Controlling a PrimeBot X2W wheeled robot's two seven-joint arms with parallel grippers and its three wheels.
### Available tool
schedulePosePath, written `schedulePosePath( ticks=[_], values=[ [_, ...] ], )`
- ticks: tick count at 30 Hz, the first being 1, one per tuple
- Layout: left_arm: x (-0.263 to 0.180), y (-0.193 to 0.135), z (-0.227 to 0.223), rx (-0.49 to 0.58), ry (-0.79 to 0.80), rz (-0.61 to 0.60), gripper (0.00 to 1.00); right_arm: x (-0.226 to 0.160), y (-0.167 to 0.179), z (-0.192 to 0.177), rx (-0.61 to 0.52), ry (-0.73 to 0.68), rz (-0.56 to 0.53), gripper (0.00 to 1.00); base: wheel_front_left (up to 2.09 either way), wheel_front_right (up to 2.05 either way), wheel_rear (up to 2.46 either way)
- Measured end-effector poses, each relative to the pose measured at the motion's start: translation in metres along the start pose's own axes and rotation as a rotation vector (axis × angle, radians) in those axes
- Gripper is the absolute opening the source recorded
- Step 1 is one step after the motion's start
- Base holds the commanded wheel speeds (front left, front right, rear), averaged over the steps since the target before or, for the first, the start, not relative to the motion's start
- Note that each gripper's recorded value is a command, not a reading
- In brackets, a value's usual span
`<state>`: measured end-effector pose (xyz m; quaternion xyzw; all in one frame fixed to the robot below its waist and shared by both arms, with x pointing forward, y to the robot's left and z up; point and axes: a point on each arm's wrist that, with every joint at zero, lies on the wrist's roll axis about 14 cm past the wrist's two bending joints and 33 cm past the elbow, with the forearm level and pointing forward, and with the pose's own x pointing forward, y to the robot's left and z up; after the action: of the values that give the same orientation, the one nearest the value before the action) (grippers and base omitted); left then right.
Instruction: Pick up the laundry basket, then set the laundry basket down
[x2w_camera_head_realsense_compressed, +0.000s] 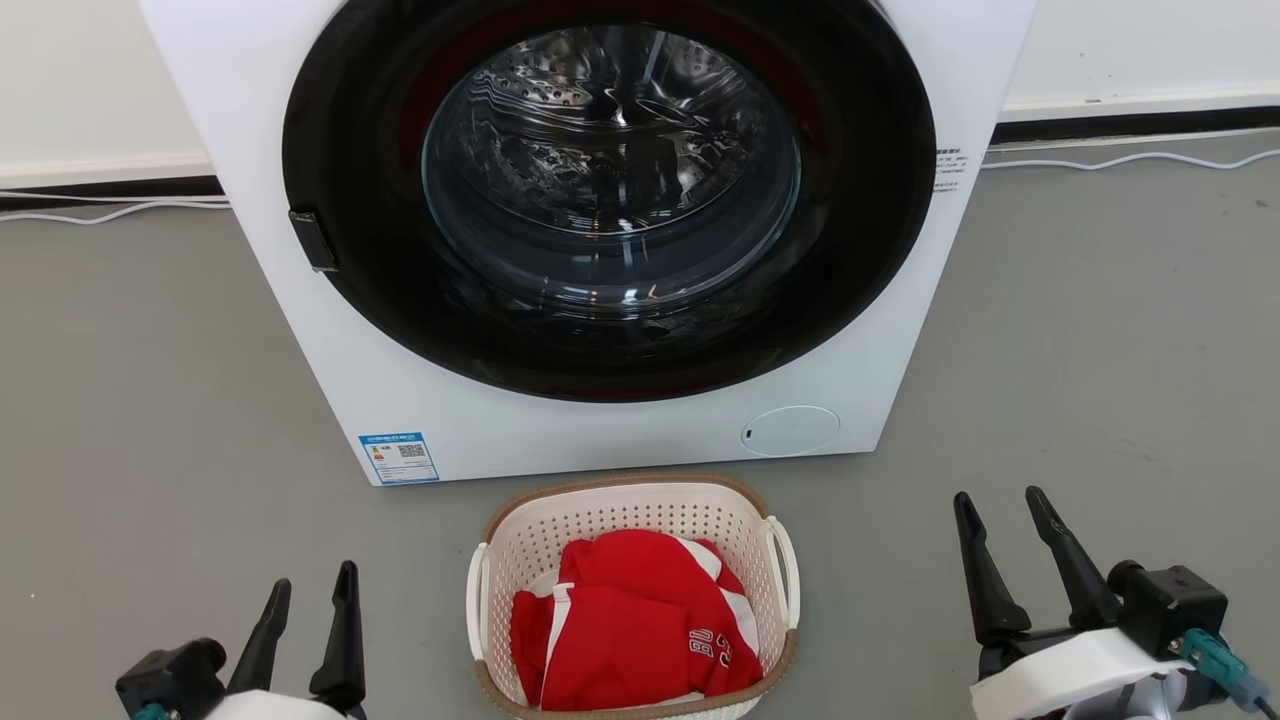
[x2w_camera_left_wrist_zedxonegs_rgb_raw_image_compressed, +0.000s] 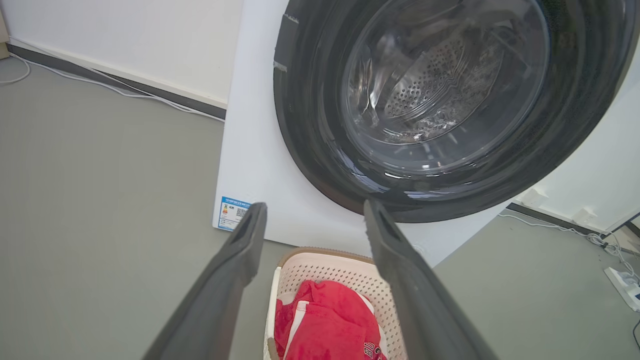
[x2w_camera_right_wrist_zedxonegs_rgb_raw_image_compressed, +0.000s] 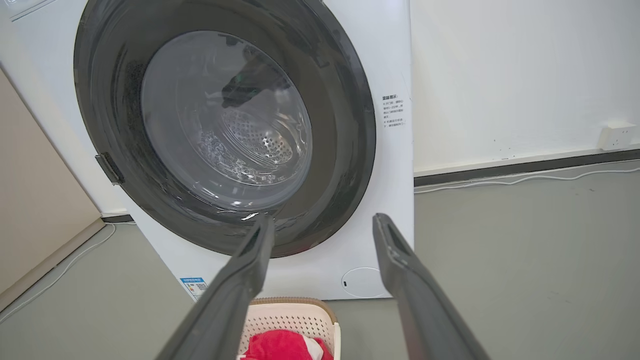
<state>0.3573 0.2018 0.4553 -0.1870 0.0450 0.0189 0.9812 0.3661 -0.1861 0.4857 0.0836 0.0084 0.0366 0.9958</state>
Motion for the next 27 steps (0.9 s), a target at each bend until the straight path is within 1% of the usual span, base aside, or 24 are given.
schedulePosePath(
  ticks=[12, 16, 27],
  values=[
    [0.0008, -0.0048, 0.0012, 0.128, -0.016, -0.037, 1.00, -0.0009, 0.0027, 0.0019, -0.144, -0.013, 0.033, 1.00, 0.00, 0.00, 0.00],
    [0.0013, -0.0056, 0.0005, 0.154, -0.014, -0.043, 1.00, -0.0007, 0.0033, 0.0023, -0.161, -0.017, 0.039, 1.00, 0.00, 0.00, 0.00],
    [0.0024, -0.0061, -0.0003, 0.156, -0.011, -0.046, 1.00, -0.0002, 0.0029, 0.0022, -0.167, -0.017, 0.039, 1.00, 0.00, 0.00, 0.00]
  ],
)
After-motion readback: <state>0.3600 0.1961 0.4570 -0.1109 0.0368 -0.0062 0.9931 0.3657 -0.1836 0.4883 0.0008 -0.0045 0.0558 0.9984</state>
